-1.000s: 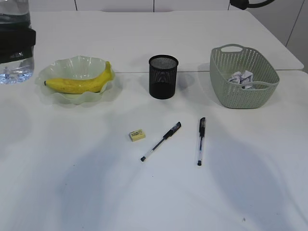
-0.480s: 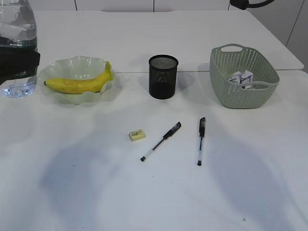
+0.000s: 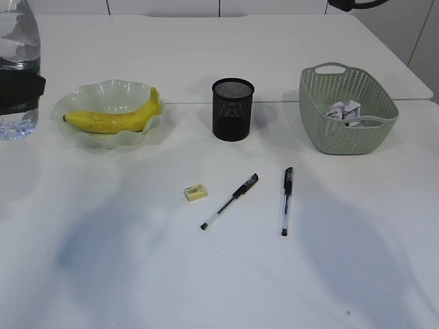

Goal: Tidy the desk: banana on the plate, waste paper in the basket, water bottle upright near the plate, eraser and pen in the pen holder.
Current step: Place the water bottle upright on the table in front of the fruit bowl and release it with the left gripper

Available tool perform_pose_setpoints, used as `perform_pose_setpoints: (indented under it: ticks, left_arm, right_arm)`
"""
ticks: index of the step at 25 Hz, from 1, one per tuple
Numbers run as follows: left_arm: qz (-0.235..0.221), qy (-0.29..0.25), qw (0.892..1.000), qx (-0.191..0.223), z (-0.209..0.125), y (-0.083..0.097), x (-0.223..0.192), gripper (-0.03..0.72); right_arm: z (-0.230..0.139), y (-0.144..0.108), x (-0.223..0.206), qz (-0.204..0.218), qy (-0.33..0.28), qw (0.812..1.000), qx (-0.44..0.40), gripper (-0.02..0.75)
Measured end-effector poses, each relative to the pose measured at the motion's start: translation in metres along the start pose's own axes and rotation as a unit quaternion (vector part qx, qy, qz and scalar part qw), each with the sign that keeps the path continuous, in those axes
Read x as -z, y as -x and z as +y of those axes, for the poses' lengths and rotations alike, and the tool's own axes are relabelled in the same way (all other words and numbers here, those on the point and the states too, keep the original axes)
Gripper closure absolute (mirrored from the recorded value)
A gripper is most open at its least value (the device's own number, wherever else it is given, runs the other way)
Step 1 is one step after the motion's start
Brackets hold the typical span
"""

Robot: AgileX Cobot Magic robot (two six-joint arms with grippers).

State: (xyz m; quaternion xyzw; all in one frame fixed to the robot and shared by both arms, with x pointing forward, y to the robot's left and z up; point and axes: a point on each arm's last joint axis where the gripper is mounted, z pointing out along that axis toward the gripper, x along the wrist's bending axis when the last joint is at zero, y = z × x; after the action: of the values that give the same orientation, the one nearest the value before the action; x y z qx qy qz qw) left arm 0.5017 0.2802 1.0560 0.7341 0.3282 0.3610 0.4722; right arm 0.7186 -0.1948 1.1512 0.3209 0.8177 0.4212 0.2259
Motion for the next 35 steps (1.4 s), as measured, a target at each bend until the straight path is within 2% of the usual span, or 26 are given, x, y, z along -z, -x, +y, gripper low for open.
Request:
perform_pose_setpoints:
  ticks: [3, 7, 9, 13, 16, 18, 21, 26, 35]
  left_arm:
    - [-0.005, 0.004, 1.0, -0.003, 0.001, 0.001, 0.0, 0.303]
    - [-0.033, 0.018, 0.999, -0.023, 0.0, 0.005, -0.004, 0.303]
    - [-0.044, 0.015, 0.999, -0.02, -0.005, 0.005, -0.008, 0.303]
    - [-0.095, 0.02, 0.995, 0.01, -0.023, 0.004, -0.022, 0.303]
    - [-0.151, 0.051, 0.986, 0.038, -0.037, 0.001, -0.028, 0.303]
    - [-0.171, 0.064, 0.982, 0.051, -0.048, -0.003, -0.03, 0.303]
    - [-0.167, 0.057, 0.983, 0.051, -0.064, -0.011, -0.035, 0.303]
    - [-0.169, 0.055, 0.984, 0.007, -0.078, -0.012, -0.042, 0.303]
    - [-0.186, 0.033, 0.982, 0.009, -0.112, -0.011, -0.059, 0.303]
  right_arm:
    - [0.0, 0.0, 0.0, 0.0, 0.0, 1.0, 0.0, 0.476]
    - [0.0, 0.0, 0.0, -0.001, 0.001, 1.0, 0.0, 0.476]
    - [0.0, 0.0, 0.0, -0.001, 0.001, 1.0, 0.0, 0.476]
    - [0.0, 0.0, 0.0, -0.002, 0.002, 1.0, 0.0, 0.476]
    - [0.0, 0.0, 0.0, -0.002, 0.002, 1.0, 0.0, 0.476]
    - [0.0, 0.0, 0.0, -0.002, 0.002, 1.0, 0.0, 0.476]
    - [0.0, 0.001, 0.0, -0.004, 0.003, 1.0, 0.0, 0.476]
    - [0.001, 0.001, 0.0, -0.005, 0.004, 1.0, 0.0, 0.476]
    - [0.002, 0.002, 0.0, -0.014, 0.013, 1.0, 0.0, 0.476]
